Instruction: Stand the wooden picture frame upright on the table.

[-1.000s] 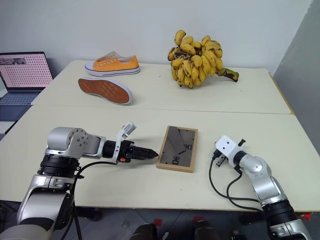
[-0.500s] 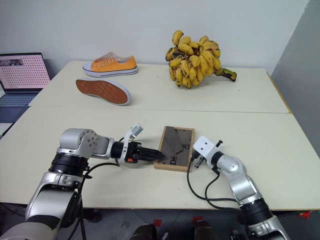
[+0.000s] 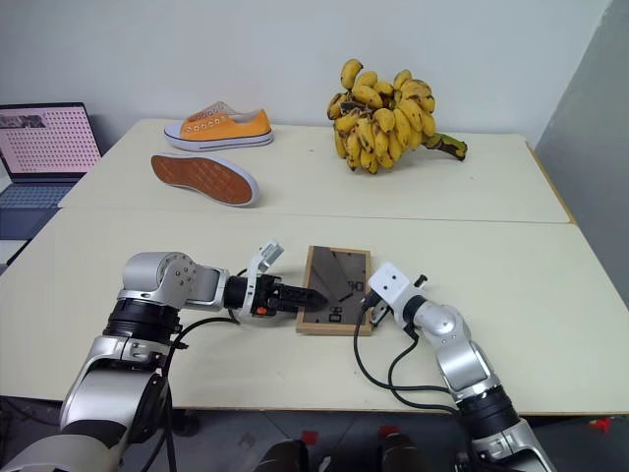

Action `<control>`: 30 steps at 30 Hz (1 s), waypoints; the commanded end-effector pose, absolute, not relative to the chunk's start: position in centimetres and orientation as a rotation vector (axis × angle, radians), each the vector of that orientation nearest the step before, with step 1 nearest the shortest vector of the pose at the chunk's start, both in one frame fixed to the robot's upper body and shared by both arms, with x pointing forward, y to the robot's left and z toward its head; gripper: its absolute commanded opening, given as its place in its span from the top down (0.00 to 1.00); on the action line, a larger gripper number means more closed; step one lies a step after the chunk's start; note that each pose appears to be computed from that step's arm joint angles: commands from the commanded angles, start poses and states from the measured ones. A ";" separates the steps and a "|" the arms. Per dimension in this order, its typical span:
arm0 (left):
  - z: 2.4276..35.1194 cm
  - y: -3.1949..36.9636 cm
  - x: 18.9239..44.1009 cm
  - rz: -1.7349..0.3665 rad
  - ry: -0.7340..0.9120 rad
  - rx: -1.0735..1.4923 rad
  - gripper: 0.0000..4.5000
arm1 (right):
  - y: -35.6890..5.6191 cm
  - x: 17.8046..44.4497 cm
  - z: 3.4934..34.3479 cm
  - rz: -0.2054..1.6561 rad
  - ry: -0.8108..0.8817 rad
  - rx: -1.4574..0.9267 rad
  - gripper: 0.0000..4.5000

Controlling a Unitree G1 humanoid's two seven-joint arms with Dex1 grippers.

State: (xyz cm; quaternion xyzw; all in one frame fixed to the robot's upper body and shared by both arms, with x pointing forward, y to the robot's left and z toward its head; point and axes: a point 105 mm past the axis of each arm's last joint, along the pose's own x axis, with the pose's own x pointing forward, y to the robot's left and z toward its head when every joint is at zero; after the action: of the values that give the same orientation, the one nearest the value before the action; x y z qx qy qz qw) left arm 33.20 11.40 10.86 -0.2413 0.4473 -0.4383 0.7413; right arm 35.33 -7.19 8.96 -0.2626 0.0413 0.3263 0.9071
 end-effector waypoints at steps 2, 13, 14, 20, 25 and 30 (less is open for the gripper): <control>12.2 10.7 33.5 -0.992 0.943 -0.555 0.23 | -6.4 35.7 10.3 0.676 0.031 -0.553 1.00; 13.6 10.6 34.2 -0.999 0.891 -0.613 0.63 | -7.3 36.1 10.0 0.658 0.039 -0.569 1.00; 13.7 10.6 34.3 -0.999 0.887 -0.616 0.66 | -7.3 36.2 10.0 0.658 0.038 -0.569 1.00; 14.5 10.6 34.5 -1.025 0.834 -0.613 0.71 | -8.0 36.4 10.1 0.637 0.036 -0.586 1.00; 17.3 11.3 35.9 -1.063 0.599 -0.544 0.71 | -11.9 35.8 10.7 0.582 0.060 -0.590 1.00; 21.0 12.5 37.5 -1.053 0.343 -0.454 0.71 | -18.0 34.8 13.9 0.456 0.064 -0.582 1.00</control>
State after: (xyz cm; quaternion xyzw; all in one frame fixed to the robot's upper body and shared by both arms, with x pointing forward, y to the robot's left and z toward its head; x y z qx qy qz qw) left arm 36.94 12.26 16.41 -0.2426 0.2612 -0.4639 0.8110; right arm 35.30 -15.85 10.14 -0.2878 0.0698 0.2498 0.9219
